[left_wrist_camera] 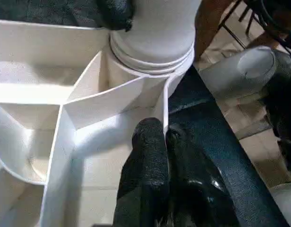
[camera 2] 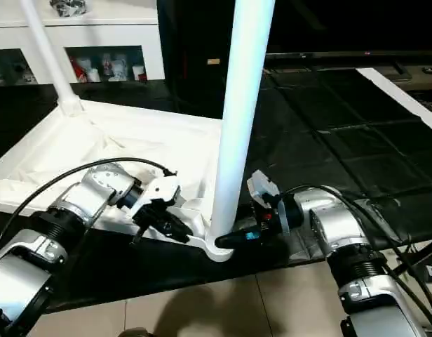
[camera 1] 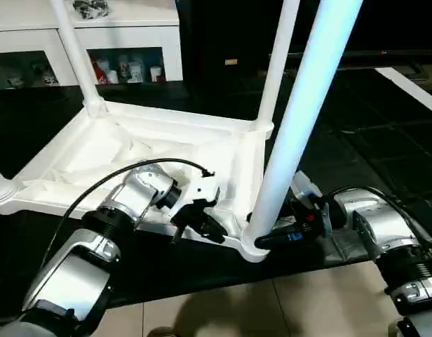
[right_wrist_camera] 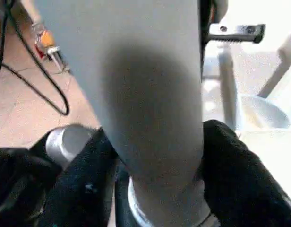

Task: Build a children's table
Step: Rotate leg to tighten

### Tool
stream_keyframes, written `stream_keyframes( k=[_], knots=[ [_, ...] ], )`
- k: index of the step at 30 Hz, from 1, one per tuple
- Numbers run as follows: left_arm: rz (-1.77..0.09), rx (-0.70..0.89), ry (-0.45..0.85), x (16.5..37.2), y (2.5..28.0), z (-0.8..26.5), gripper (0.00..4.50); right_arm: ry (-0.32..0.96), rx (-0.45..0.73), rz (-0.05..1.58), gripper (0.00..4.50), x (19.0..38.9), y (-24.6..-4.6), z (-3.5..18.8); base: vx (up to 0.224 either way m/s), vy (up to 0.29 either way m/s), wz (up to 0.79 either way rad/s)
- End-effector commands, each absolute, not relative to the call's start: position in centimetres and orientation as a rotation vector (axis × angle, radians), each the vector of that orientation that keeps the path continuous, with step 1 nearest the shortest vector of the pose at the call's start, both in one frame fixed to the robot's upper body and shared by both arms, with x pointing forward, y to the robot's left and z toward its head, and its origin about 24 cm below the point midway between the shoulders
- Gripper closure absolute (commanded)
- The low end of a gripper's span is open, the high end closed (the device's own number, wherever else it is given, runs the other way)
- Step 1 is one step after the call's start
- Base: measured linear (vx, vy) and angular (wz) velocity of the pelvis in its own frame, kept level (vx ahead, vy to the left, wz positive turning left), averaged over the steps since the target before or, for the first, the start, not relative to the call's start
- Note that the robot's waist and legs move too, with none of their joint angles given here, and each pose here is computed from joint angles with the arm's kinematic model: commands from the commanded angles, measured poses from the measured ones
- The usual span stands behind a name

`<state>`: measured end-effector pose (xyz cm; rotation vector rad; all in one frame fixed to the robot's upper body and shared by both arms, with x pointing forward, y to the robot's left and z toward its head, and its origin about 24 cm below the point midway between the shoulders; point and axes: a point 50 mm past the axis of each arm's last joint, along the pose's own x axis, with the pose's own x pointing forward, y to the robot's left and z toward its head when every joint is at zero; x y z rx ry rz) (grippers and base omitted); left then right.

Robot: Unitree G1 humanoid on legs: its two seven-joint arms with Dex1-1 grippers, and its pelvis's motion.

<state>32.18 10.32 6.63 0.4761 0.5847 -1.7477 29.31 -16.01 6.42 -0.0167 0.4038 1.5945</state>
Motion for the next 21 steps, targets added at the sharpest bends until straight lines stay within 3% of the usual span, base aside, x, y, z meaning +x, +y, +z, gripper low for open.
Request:
stream_keyframes(
  k=[1, 6, 10, 11, 21],
  knots=[
    [-1.652, 0.433, 0.57, 32.8, 9.5, 6.8, 4.5, 0.382, 0.032, 1.521, 2.21, 29.5, -15.6, 6.5, 0.0, 0.0, 0.0],
    [-1.44, 0.342, 0.527, 34.0, 8.9, 6.7, 4.5, 0.357, 0.059, 1.285, 2.37, 30.6, -14.8, 5.8, 0.0, 0.0, 0.0],
    [-1.265, 0.271, 0.493, 34.9, 7.8, 6.5, 4.5, 0.361, 0.078, 1.063, 2.42, 31.7, -13.1, 4.8, 0.0, 0.0, 0.0],
    [-1.186, 0.254, 0.469, 35.2, 6.9, 6.6, 4.5, 0.377, 0.093, 0.952, 2.42, 32.4, -11.8, 4.4, 0.0, 0.0, 0.0],
    [-0.968, 0.21, 0.411, 36.1, 3.7, 7.0, 4.5, 0.362, 0.102, 0.602, 2.46, 35.2, -7.7, 4.9, 0.0, 0.0, 0.0]
  ],
)
